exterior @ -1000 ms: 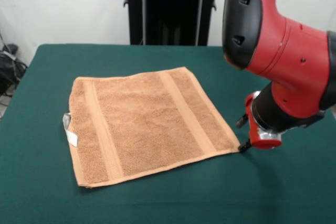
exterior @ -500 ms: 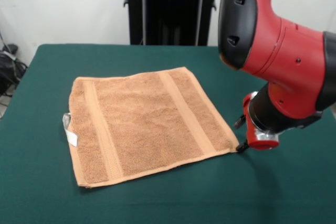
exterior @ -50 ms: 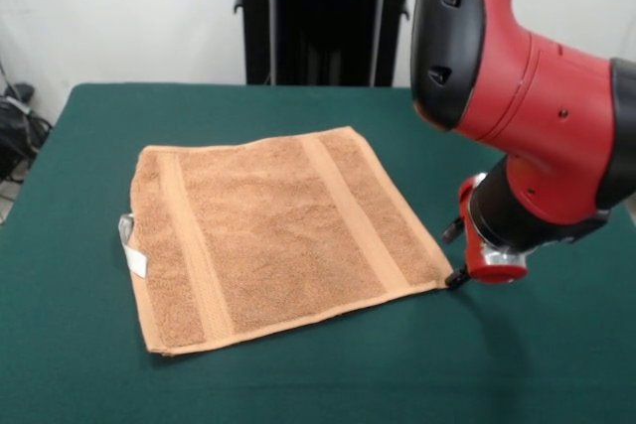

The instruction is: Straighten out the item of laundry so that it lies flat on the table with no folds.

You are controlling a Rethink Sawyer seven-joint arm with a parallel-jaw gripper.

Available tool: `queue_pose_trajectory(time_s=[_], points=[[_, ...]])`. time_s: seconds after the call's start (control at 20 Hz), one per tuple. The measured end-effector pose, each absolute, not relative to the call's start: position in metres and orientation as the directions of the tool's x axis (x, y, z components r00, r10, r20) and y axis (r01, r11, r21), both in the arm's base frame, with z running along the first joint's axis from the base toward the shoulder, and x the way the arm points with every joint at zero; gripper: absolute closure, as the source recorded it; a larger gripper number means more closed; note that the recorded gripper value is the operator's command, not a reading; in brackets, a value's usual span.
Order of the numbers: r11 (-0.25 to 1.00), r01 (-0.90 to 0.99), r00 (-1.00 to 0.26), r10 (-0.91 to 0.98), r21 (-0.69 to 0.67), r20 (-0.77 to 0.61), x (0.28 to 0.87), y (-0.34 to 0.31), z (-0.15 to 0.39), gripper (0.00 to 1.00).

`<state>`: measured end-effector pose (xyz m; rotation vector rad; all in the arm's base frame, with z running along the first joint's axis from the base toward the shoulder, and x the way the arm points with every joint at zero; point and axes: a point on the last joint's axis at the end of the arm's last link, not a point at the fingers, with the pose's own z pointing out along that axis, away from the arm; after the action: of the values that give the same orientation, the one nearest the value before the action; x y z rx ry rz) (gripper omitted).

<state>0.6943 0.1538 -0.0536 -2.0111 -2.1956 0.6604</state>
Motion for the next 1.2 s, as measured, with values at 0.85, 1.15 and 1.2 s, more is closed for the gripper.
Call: queue_pose_trajectory(time_s=[0.85, 1.15, 1.2], points=[[0.039, 0.939, -0.118, 0.969, -0.341, -0.215, 0.706, 0.155, -0.032, 0.00], [0.036, 0.939, -0.116, 0.970, -0.342, -0.215, 0.706, 0.153, -0.033, 0.00], [0.036, 0.939, -0.115, 0.970, -0.342, -0.215, 0.706, 0.153, -0.033, 0.00]])
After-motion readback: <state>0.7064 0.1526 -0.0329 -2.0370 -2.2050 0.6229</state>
